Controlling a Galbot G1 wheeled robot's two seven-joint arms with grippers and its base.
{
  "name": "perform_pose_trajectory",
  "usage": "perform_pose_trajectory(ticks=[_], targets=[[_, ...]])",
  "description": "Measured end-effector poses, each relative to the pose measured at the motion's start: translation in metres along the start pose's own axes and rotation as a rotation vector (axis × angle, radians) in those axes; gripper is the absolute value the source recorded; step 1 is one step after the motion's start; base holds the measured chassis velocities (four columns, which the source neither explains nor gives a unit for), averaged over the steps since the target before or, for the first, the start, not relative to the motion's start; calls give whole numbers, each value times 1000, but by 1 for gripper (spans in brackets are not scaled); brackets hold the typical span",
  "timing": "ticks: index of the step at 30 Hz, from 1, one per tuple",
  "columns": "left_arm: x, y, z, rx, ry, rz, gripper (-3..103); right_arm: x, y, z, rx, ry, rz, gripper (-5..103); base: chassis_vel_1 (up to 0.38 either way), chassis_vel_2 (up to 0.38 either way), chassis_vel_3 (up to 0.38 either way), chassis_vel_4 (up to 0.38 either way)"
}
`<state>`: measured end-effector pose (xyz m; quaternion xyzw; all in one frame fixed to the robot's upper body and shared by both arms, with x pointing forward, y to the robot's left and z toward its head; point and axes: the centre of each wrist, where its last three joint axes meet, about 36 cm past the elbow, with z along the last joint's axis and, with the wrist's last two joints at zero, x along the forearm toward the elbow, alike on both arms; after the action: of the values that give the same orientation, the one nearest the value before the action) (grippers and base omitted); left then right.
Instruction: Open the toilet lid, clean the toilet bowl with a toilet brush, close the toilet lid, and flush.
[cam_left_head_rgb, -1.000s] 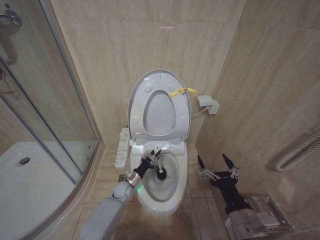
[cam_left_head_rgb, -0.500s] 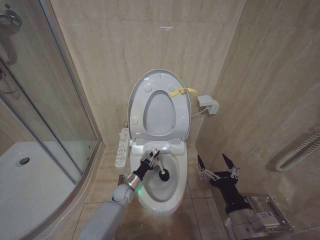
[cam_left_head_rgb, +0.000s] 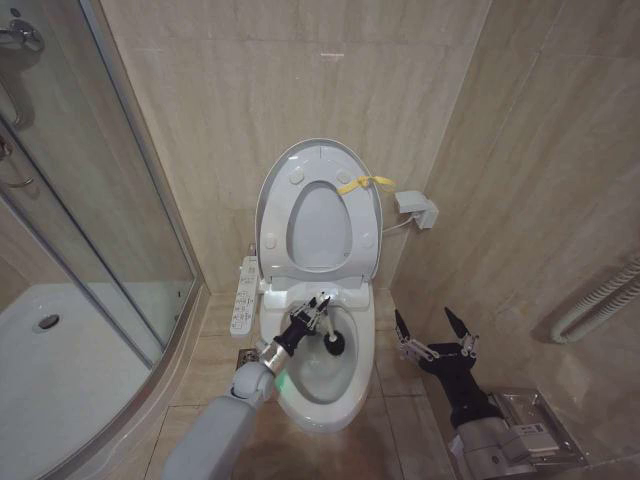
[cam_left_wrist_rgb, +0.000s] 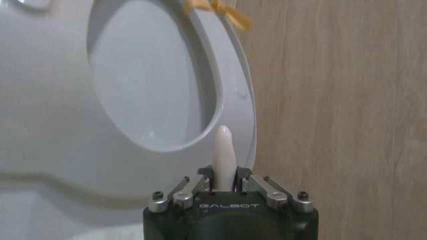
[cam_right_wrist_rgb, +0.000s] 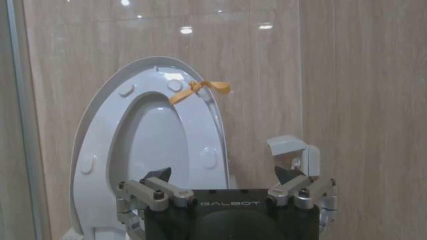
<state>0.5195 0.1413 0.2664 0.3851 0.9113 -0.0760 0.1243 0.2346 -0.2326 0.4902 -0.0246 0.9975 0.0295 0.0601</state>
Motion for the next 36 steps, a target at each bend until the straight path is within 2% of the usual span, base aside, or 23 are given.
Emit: perform_pose_trajectory(ticks=[5,9,13,16,18,23,26,29,33,36], targets=[[25,2,22,0,45,-21,21,0,0,0,0,0,0,100,0,0,0,0],[31,5,21,-9,47,-25,21,0,0,0,0,0,0,100,0,0,0,0],[21,4,7,-19,21,-7,21,0,0,0,0,0,0,100,0,0,0,0],[-2,-6,-12,-2,-40,4,21,0,0,0,0,0,0,100,0,0,0,0],[-5,-9,-11,4,-46,3,21,0,0,0,0,0,0,100,0,0,0,0],[14,-6,13,5,4,-12,21,0,0,0,0,0,0,100,0,0,0,0],[34,5,29,-23,37,-23,21,0,0,0,0,0,0,100,0,0,0,0],[38,8,30,-38,43,-18,21,0,0,0,0,0,0,100,0,0,0,0],[26,6,19,-49,12,2,21,0,0,0,0,0,0,100,0,0,0,0],[8,-3,8,-17,-34,0,21,0,0,0,0,0,0,100,0,0,0,0]])
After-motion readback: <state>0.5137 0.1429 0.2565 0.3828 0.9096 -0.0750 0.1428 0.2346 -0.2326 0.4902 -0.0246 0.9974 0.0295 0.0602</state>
